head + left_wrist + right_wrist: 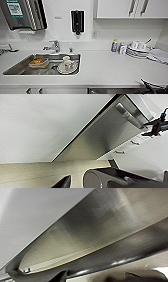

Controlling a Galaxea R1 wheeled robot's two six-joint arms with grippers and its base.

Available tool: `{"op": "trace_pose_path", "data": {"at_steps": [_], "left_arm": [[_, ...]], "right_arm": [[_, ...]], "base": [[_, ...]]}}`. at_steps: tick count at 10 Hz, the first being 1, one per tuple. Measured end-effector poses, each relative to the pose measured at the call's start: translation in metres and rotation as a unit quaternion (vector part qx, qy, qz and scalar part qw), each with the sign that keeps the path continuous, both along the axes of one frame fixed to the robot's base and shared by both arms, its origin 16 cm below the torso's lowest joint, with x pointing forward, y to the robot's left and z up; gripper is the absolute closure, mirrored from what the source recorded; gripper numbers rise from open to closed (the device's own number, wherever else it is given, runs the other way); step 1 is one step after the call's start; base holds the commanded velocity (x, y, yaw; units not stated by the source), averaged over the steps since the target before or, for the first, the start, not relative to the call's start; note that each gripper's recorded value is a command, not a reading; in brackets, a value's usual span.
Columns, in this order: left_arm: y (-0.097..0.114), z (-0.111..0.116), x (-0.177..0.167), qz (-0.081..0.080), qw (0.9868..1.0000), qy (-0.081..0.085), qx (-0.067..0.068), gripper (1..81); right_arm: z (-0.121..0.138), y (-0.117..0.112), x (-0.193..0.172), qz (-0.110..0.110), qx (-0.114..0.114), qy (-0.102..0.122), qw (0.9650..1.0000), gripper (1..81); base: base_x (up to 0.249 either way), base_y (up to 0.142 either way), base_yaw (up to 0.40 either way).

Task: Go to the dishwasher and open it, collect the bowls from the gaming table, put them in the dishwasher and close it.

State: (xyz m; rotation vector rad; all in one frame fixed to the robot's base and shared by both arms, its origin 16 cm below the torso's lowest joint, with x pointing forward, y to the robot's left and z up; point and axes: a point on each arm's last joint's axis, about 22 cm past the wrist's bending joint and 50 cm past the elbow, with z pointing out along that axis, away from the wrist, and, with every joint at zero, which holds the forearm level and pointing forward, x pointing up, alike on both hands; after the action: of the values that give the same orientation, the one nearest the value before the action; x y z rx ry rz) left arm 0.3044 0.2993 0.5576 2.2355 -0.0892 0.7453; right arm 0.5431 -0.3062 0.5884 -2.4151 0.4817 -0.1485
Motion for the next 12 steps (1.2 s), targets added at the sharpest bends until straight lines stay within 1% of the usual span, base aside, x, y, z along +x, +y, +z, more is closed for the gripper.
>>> {"op": "trace_pose_path", "data": {"at_steps": [2,3,5,6,9,10,12], "left_arm": [[0.001,-0.001,0.0,0.0,1.0,0.0,0.001,1.0],[0.001,-0.001,0.0,0.001,1.0,0.0,0.001,1.0],[0.0,-0.001,0.0,0.0,1.0,0.0,0.0,1.0],[-0.003,-0.001,0.0,0.0,1.0,0.0,-0.003,1.0],[-0.003,-0.001,0.0,-0.001,1.0,-0.001,-0.003,1.0],[-0.003,-0.001,0.0,-0.001,1.0,-0.001,-0.004,1.0],[-0.006,-0.002,0.0,-0.002,1.0,-0.001,-0.006,1.0]], "right_arm": [[-0.008,0.018,0.008,0.001,0.017,-0.009,0.9998,1.0],[-0.01,0.021,0.009,-0.001,0.021,-0.011,0.9997,1.0],[-0.012,0.022,0.01,-0.003,0.023,-0.011,0.9997,1.0],[-0.016,0.023,0.011,-0.007,0.025,-0.011,0.9996,1.0],[-0.027,0.021,0.013,-0.034,0.039,-0.005,0.9987,1.0],[-0.029,0.021,0.013,-0.039,0.04,-0.003,0.9984,1.0],[-0.031,0.02,0.013,-0.041,0.042,-0.006,0.9983,1.0]], "base": [[0.0,0.0,0.0],[0.0,0.0,0.0],[0.0,0.0,0.0],[0.0,0.0,0.0],[0.0,0.0,0.0],[0.0,0.0,0.0],[0.0,0.0,0.0]]}}
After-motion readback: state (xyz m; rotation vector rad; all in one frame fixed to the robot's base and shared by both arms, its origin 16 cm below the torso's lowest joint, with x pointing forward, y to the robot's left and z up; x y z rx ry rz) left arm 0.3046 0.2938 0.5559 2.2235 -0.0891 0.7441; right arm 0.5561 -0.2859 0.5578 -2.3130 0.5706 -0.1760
